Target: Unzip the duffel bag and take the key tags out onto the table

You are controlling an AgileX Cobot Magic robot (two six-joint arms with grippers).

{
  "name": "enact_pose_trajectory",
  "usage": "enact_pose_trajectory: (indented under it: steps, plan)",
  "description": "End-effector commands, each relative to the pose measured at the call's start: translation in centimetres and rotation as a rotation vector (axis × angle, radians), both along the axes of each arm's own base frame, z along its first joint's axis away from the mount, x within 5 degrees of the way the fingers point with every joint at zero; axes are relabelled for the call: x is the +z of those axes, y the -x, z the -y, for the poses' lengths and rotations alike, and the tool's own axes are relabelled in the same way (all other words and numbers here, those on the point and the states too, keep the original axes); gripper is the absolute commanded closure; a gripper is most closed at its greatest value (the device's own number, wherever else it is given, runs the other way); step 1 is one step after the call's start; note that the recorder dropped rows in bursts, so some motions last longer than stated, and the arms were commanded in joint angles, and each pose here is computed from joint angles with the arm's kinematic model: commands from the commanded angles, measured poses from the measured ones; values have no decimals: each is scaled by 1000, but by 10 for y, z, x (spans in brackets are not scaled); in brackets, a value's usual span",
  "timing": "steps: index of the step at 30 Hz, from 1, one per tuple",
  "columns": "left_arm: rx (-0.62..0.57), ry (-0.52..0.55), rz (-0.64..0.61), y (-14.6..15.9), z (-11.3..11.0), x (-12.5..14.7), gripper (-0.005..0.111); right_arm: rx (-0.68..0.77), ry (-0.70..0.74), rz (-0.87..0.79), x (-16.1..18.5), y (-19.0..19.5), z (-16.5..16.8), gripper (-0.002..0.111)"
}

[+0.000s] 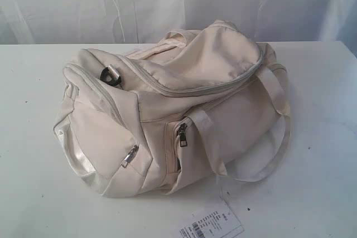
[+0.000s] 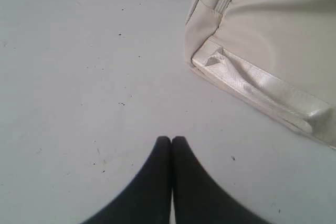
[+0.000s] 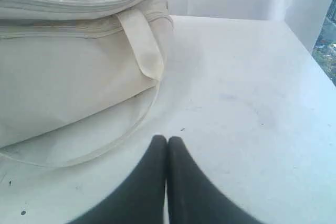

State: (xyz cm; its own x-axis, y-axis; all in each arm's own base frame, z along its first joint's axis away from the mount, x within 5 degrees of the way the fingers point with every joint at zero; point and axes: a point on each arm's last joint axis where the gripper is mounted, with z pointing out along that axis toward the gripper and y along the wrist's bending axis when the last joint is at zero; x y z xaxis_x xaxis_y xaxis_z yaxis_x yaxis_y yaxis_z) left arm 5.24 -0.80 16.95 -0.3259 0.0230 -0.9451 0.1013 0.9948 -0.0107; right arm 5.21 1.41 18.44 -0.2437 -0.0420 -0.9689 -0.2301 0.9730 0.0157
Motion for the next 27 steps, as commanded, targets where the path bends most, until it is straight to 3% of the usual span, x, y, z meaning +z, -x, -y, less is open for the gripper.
enact_pose_trajectory:
  steps: [1,18,23,27]
  plan:
    - [-2,8,-1,0,0,-1,107,-3,4,4,-1,0,0,108]
    - [6,10,44,-1,0,3,107,-3,4,4,-1,0,0,108]
    - [-41,2,56,18,3,69,107,-3,4,4,-1,0,0,108]
    - [-60,-5,161,43,4,124,107,-3,4,4,-1,0,0,108]
